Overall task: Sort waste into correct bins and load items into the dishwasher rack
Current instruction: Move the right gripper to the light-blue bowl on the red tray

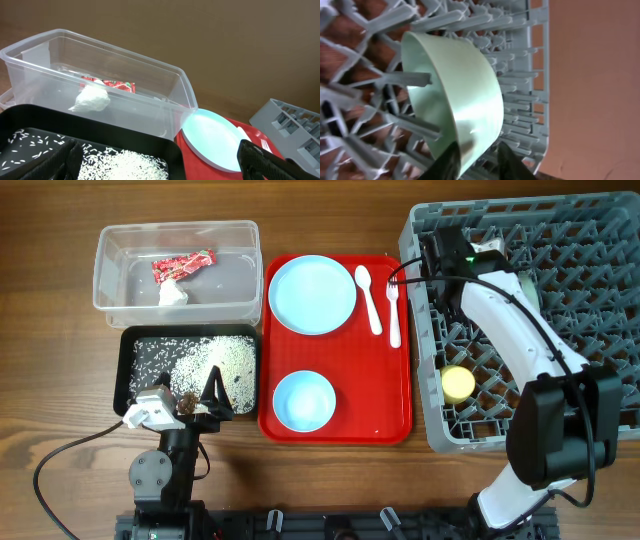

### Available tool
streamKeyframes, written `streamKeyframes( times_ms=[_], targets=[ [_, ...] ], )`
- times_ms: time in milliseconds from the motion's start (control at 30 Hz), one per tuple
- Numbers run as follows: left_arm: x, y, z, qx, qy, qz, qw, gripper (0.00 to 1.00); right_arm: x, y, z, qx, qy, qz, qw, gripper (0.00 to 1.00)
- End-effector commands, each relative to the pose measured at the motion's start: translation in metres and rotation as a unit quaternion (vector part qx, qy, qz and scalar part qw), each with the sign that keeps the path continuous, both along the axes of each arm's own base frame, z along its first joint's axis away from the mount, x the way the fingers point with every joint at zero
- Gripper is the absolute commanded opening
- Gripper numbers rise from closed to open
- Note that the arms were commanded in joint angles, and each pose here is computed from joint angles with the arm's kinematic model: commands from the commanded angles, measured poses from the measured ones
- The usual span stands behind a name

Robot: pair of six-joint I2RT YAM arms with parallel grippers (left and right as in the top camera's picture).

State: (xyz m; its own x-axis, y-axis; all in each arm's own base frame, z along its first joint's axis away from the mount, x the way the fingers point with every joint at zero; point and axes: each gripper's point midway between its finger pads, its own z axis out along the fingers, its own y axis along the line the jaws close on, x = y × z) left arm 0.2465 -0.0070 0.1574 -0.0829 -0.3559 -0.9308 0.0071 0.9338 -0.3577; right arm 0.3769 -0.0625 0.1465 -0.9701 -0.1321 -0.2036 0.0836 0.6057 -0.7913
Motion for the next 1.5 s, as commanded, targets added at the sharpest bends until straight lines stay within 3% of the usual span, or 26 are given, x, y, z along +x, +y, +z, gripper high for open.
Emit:
streamKeyframes(
  times_ms=[0,167,300,400,467,500,567,700,867,1167,1267,1467],
  targets=[
    [0.000,0.000,-0.003,0.001,0.005,0.000,1.000,1.00,0.001,0.019,0.005,0.040,-0.023,0.011,0.999,0.37],
    [0.000,0.000,-0.003,0.001,0.005,0.000,1.000,1.00,0.004,0.069,0.044,0.154,-0.084,0.068,0.982,0.49],
    [0.000,0.000,-0.003,0.001,0.005,0.000,1.000,1.00,-0.007,0.145,0.071,0.291,-0.075,0.197,0.933,0.49],
    [0.000,0.000,-0.003,0.001,0.005,0.000,1.000,1.00,-0.032,0.218,0.095,0.418,-0.067,0.296,0.856,0.51],
    [0.000,0.000,-0.003,0.001,0.005,0.000,1.000,1.00,-0.058,0.270,0.109,0.512,-0.042,0.350,0.783,0.53],
    [0.000,0.000,-0.003,0.001,0.005,0.000,1.000,1.00,-0.068,0.287,0.112,0.544,-0.031,0.352,0.761,0.53],
    [0.000,0.000,-0.003,0.001,0.005,0.000,1.000,1.00,-0.081,0.306,0.107,0.581,-0.012,0.328,0.745,0.53],
    [0.000,0.000,-0.003,0.001,0.005,0.000,1.000,1.00,-0.101,0.328,0.066,0.576,0.043,0.290,0.763,0.56],
    [0.000,0.000,-0.003,0.001,0.005,0.000,1.000,1.00,-0.105,0.320,-0.010,0.503,0.112,0.230,0.826,0.61],
    [0.000,0.000,-0.003,0.001,0.005,0.000,1.000,1.00,-0.101,0.304,-0.103,0.428,0.205,0.200,0.857,0.61],
    [0.000,0.000,-0.003,0.001,0.005,0.000,1.000,1.00,-0.113,0.308,-0.122,0.432,0.248,0.212,0.841,0.51],
    [0.000,0.000,-0.003,0.001,0.005,0.000,1.000,1.00,-0.108,0.307,-0.132,0.429,0.245,0.207,0.844,0.10]
  ],
)
